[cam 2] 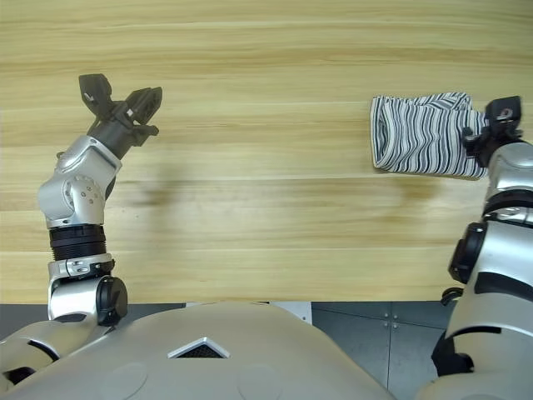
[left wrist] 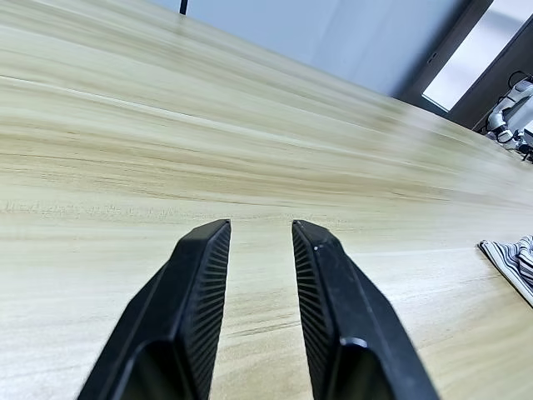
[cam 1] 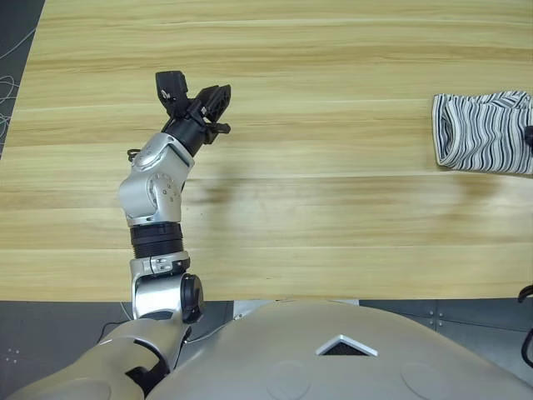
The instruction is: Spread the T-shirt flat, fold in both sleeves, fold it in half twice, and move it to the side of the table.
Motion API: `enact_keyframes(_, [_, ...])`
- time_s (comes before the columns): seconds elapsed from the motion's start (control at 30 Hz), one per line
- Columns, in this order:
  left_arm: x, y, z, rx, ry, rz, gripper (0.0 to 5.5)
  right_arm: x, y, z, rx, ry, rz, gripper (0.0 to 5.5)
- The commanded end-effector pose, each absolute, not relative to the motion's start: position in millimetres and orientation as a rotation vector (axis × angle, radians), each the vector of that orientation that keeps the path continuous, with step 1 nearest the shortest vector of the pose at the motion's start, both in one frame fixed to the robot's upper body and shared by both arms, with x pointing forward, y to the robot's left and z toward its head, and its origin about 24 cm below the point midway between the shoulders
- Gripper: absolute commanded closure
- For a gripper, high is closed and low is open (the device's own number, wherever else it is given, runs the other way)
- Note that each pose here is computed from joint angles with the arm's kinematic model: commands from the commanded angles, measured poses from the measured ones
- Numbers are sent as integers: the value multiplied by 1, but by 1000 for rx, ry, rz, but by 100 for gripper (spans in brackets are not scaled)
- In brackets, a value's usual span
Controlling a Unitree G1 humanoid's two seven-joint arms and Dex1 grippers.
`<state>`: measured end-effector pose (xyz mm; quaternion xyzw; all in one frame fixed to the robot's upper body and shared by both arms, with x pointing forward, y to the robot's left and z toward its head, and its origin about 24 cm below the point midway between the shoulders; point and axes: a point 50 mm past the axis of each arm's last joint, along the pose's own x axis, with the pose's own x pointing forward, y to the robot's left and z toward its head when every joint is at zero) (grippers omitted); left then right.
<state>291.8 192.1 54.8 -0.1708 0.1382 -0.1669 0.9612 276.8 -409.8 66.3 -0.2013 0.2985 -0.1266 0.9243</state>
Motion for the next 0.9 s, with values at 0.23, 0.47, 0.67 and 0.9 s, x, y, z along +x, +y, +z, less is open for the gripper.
enact_keyframes(0.23, [276, 178, 83, 56, -1, -348, 412, 332, -324, 158, 64, -368, 211, 315])
enact_keyframes(0.47, [209, 164, 80, 207, -289, -137, 412, 238, -213, 73, 85, -403, 245, 315])
enact_keyframes(0.67, [161, 166, 53, 174, -211, -37, 412, 179, -185, 43, -26, -345, 134, 315])
enact_keyframes(0.9, [153, 168, 42, 144, -144, -33, 412, 159, -152, 25, -75, -273, 239, 315])
